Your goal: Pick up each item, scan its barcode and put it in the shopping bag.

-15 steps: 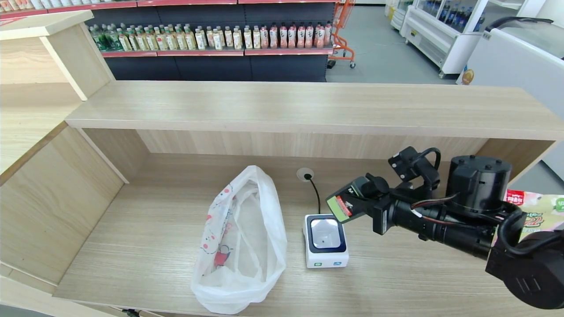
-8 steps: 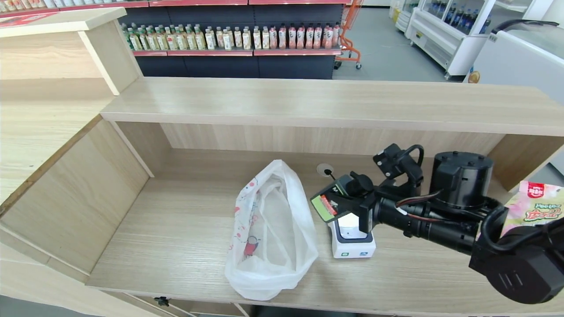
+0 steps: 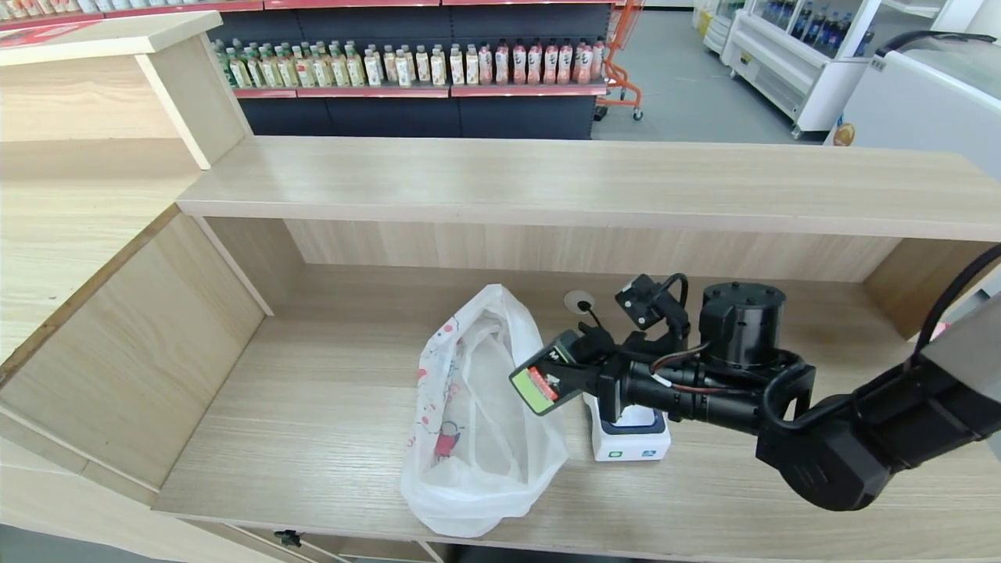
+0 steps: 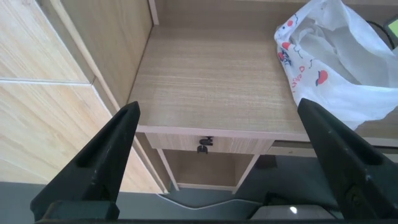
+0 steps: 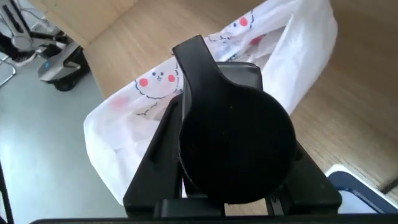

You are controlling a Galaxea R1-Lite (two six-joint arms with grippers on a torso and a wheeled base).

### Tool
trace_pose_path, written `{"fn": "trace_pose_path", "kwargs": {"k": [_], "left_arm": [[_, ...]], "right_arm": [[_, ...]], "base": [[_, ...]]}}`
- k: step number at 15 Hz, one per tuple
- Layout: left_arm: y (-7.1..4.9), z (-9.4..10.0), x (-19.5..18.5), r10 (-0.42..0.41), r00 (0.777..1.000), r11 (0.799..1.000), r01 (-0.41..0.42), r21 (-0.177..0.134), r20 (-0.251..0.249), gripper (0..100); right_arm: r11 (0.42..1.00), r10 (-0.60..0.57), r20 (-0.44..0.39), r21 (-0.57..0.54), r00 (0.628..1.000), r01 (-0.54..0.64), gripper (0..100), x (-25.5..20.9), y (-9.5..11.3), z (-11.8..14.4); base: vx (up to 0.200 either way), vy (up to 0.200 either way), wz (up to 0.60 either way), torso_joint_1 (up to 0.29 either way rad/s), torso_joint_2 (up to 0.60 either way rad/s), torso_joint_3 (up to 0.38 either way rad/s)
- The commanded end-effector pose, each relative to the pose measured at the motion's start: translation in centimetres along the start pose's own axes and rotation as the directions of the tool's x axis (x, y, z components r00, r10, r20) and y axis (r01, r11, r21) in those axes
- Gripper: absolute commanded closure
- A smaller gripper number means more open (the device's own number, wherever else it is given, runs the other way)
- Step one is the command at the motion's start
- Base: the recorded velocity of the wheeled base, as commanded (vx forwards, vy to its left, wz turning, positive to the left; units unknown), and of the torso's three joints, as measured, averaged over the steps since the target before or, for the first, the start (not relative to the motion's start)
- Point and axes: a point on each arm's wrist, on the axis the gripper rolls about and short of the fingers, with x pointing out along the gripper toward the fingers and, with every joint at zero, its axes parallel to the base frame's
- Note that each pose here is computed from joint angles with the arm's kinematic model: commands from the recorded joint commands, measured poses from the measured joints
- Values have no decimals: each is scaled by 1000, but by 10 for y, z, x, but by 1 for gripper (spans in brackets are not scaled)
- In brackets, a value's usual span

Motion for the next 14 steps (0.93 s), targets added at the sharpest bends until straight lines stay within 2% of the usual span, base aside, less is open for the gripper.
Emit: {"fn": "trace_pose_path", "kwargs": {"k": [1, 3, 7, 10, 14], "left_arm": [[0, 0, 0, 0, 1000, 1000, 0, -1, 0, 0], [0, 0, 0, 0, 1000, 1000, 0, -1, 0, 0], [0, 0, 0, 0, 1000, 1000, 0, -2, 0, 0], [0, 0, 0, 0, 1000, 1000, 0, -4, 0, 0], [0, 0, 0, 0, 1000, 1000, 0, -4, 0, 0]], "right_arm": [[1000, 3, -28, 17, 1000, -3, 100, 10, -9, -18], [1000, 6, -10, 5, 1000, -5, 100, 19, -13, -30], [1000, 10, -47, 18, 999, -9, 100, 27, -16, -49], [999, 36, 11, -9, 999, -36, 100, 38, -21, -57], [995, 100, 22, -19, 995, -99, 100, 48, -23, -68]], "base": [[0, 0, 0, 0, 0, 0], [0, 0, 0, 0, 0, 0], [0, 0, 0, 0, 0, 0], [0, 0, 0, 0, 0, 0], [0, 0, 0, 0, 0, 0]]}}
